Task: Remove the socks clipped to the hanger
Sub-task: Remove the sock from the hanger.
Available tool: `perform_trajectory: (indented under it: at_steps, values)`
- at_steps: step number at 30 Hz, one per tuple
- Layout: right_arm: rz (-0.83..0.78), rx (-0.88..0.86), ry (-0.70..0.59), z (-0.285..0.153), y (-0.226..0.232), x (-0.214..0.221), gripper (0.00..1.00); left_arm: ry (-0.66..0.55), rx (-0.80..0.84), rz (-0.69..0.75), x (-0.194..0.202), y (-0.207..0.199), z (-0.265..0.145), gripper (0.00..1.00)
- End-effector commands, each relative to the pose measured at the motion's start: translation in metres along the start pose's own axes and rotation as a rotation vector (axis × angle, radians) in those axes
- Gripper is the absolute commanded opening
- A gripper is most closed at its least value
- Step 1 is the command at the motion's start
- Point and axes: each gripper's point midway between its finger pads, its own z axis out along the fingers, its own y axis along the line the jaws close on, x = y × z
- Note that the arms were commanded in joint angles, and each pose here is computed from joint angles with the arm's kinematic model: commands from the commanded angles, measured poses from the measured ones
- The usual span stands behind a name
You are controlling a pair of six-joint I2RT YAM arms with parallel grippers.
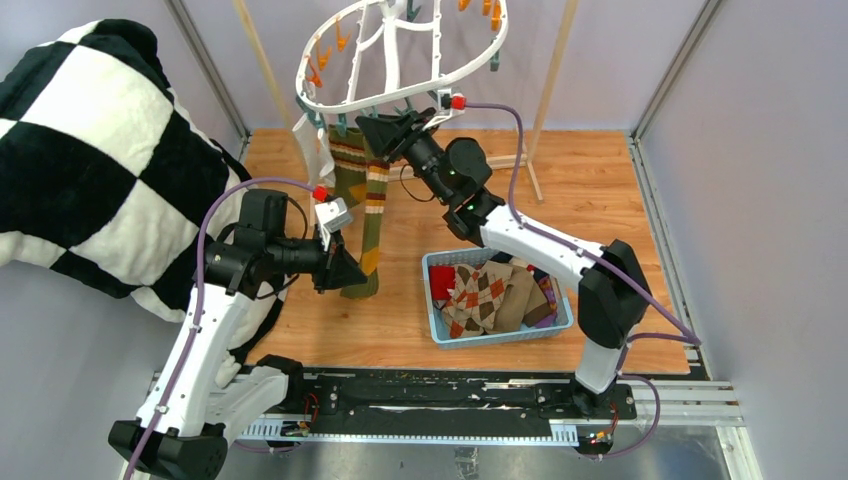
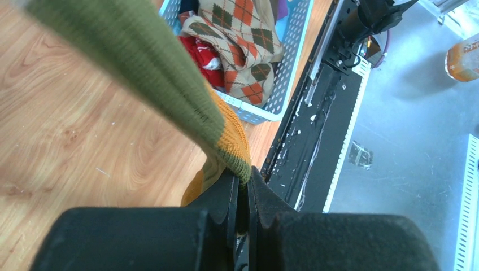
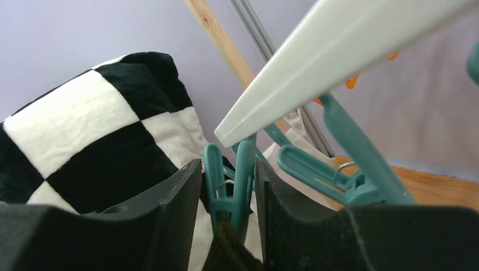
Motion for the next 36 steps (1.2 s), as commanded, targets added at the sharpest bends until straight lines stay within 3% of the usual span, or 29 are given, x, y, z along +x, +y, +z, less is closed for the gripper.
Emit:
perform_trajectory:
  at_steps: [1,8,14,18,24,29,36]
  values:
    - [0.072,-0.031,-0.073,-0.015,0.015,-0.039,0.48,0.017,-0.028,0.03,0.001,-0.002,-0.005,0.0]
    - [0.079,-0.045,-0.019,-0.024,0.02,-0.042,0.67,0.055,-0.139,0.11,0.006,0.019,-0.01,0.0]
    - [0.022,-0.041,0.052,-0.03,0.02,-0.031,0.84,0.062,-0.14,0.122,0.009,0.02,-0.009,0.0]
    - [-0.047,-0.021,0.093,-0.04,0.023,-0.013,0.84,0.056,-0.118,0.115,0.009,0.016,-0.008,0.0]
    - [-0.182,0.044,0.078,-0.06,0.018,0.007,0.75,0.052,-0.103,0.113,0.008,0.013,-0.007,0.0]
    - [-0.243,0.136,0.047,-0.083,0.007,0.011,0.8,0.045,-0.102,0.12,0.007,0.01,-0.008,0.0]
    - [-0.252,0.045,0.104,-0.054,0.022,0.034,0.8,0.043,-0.098,0.119,0.005,0.009,-0.008,0.0]
